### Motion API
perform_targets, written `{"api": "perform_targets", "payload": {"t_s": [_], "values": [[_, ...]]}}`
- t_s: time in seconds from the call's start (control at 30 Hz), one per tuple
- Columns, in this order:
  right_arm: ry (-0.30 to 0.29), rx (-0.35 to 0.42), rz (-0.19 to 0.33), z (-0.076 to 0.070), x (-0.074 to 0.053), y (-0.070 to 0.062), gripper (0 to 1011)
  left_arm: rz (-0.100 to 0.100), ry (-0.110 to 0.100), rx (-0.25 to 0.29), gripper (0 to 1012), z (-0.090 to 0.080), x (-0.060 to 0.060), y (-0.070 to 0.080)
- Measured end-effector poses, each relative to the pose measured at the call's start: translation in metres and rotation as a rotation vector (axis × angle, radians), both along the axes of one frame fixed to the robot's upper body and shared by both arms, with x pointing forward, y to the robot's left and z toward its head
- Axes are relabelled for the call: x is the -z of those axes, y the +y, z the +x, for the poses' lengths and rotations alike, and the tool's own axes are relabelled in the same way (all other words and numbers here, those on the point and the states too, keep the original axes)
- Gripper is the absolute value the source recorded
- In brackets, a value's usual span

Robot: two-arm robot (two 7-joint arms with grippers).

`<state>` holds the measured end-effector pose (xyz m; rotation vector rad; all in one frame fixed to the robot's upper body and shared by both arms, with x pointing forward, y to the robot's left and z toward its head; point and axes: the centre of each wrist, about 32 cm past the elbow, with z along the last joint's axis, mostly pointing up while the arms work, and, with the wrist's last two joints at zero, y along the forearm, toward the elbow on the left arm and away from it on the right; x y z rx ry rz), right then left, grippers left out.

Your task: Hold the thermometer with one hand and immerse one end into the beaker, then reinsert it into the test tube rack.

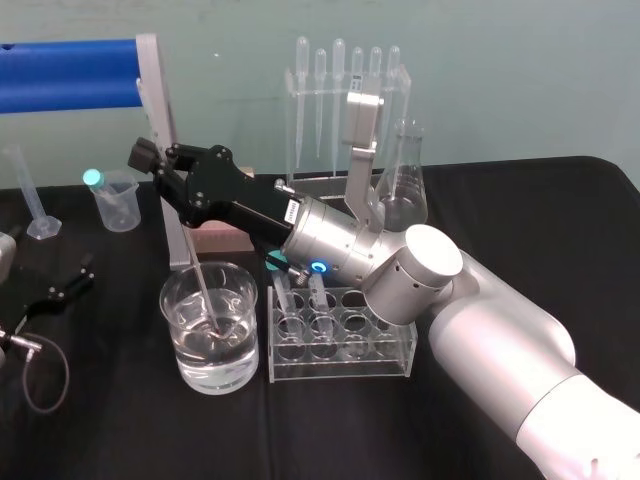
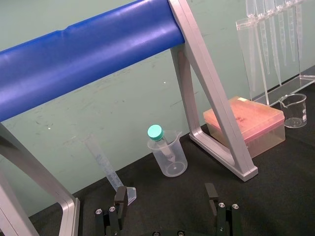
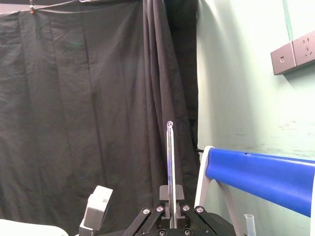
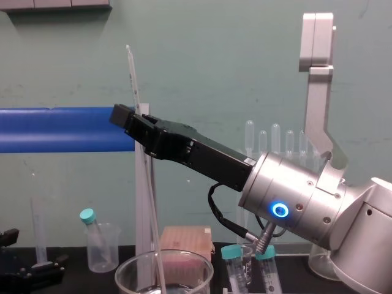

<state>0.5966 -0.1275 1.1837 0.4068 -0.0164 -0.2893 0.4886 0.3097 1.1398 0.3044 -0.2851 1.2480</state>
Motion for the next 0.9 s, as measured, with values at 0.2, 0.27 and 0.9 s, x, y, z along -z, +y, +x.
{"api": "perform_targets", "payload": {"t_s": [0.2,0.27,0.9], "values": [[0.000,0.000,0.000,0.0002,-0.0002,0.0000,56,0.000,0.000,0.000,1008,0.0000,0.0000,0.0000],[0.000,0.000,0.001,0.0002,-0.0002,-0.0001,55,0.000,0.000,0.000,1008,0.0000,0.0000,0.0000],[0.001,0.001,0.001,0.0003,-0.0001,-0.0002,55,0.000,0.000,0.000,1008,0.0000,0.0000,0.0000]]}}
